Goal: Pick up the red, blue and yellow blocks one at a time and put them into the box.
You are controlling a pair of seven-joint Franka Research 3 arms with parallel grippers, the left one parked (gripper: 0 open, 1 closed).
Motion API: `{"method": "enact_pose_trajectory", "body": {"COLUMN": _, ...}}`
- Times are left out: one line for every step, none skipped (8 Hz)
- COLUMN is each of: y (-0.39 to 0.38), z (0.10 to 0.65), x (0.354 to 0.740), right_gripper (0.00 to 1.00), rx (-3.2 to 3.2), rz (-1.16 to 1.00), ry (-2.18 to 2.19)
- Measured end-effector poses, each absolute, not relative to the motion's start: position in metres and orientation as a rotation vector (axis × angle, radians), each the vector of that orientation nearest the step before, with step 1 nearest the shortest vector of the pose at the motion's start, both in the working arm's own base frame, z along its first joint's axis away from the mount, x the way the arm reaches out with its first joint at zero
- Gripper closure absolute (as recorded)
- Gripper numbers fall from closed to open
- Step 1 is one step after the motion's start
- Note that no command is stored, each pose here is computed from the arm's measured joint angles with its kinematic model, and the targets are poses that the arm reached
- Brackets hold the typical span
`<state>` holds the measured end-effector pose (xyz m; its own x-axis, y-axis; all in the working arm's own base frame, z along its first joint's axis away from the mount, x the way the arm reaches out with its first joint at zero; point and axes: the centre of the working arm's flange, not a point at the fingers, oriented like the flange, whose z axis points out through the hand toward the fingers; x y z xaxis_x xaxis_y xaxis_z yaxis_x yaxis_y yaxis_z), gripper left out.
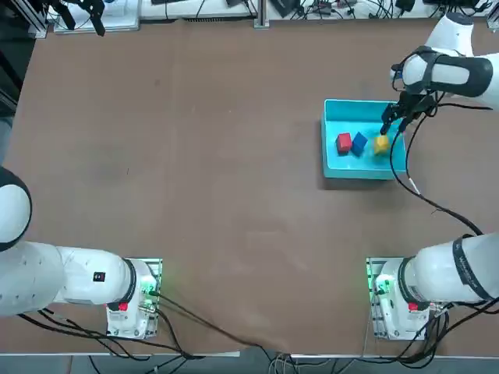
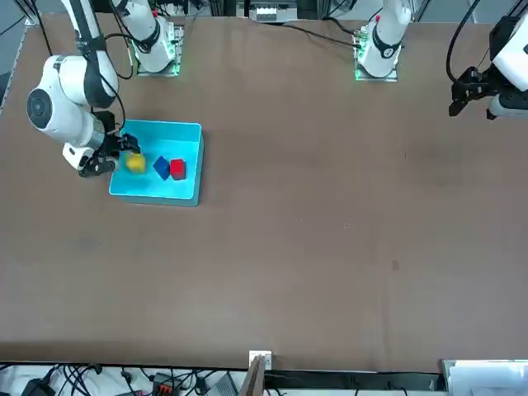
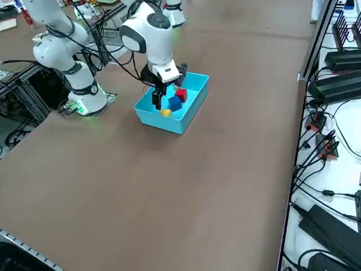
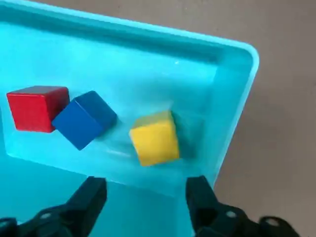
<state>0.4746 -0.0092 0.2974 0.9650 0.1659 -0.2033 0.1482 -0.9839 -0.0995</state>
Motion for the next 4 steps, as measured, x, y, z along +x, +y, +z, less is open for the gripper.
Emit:
{"method": "enact_pose_trajectory", "body": {"y": -0.009, "z": 0.302, "x": 0.474, "right_gripper": 0.02, "rx": -3.029, "rz": 0.331, "ry": -0.243}}
{"method": "enact_pose_trajectory", "body": {"y": -0.009, "z": 0.31, "x": 0.475, "right_gripper": 0.02, "rx": -3.03, "rz": 0.32, "ry": -0.244}}
{"method": "enact_pose_trajectory", "body": {"y": -0.009, "z": 0.328, "x": 0.482, "right_gripper": 0.01, "rx": -3.031, "rz": 0.304, "ry": -0.248}}
{"method": "enact_pose_trajectory", "body": {"y": -0.009, "z": 0.358, "x": 0.493, "right_gripper": 0.0, "rx": -3.027, "rz": 0.301, "ry": -0.255}}
